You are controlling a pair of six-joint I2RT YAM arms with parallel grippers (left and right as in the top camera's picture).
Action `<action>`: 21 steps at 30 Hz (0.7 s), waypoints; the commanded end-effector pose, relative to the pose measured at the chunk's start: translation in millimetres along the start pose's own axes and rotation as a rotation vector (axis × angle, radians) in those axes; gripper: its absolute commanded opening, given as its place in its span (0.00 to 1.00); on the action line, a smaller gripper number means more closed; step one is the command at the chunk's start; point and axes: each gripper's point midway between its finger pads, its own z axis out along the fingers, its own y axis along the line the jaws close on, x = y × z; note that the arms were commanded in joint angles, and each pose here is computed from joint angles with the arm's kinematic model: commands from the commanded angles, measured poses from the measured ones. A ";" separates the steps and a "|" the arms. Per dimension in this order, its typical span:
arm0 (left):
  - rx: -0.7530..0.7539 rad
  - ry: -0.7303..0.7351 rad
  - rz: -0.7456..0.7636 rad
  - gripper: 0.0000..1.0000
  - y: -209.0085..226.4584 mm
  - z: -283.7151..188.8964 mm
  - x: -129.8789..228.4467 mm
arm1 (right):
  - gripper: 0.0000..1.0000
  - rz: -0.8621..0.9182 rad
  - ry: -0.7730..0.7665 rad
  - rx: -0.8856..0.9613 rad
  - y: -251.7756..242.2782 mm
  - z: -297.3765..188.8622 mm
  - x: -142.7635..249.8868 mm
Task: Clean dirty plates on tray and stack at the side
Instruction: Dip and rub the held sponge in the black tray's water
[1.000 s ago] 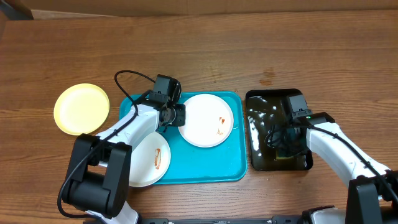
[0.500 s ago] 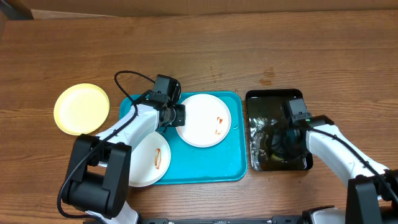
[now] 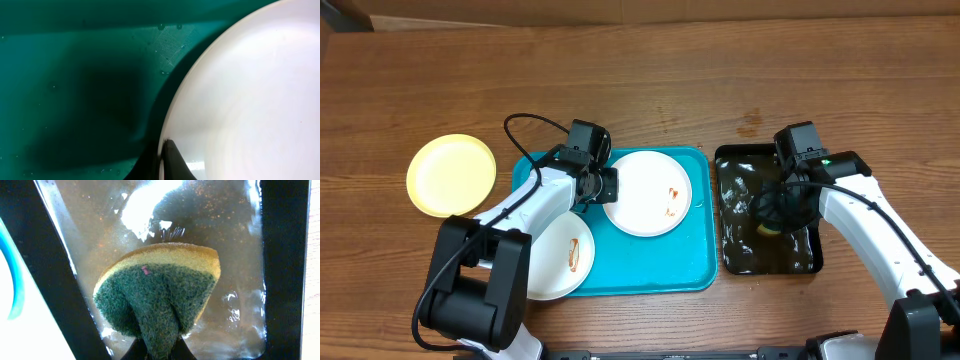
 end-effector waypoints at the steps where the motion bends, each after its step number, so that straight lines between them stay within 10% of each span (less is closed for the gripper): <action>1: -0.026 0.049 0.003 0.04 4.8 11.3 14.1 | 0.04 0.018 0.006 -0.009 1.3 1.2 2.0; 11: -0.026 0.049 0.003 0.04 4.8 11.3 14.1 | 0.04 0.031 0.031 -0.005 -13.1 51.4 31.6; 18: -0.027 0.052 0.003 0.04 5.0 11.3 14.9 | 0.66 0.034 0.085 -0.066 -5.4 57.2 46.5; 21: -0.027 0.052 0.003 0.04 5.1 11.3 15.0 | 0.67 0.039 0.138 -0.110 1.4 55.5 57.7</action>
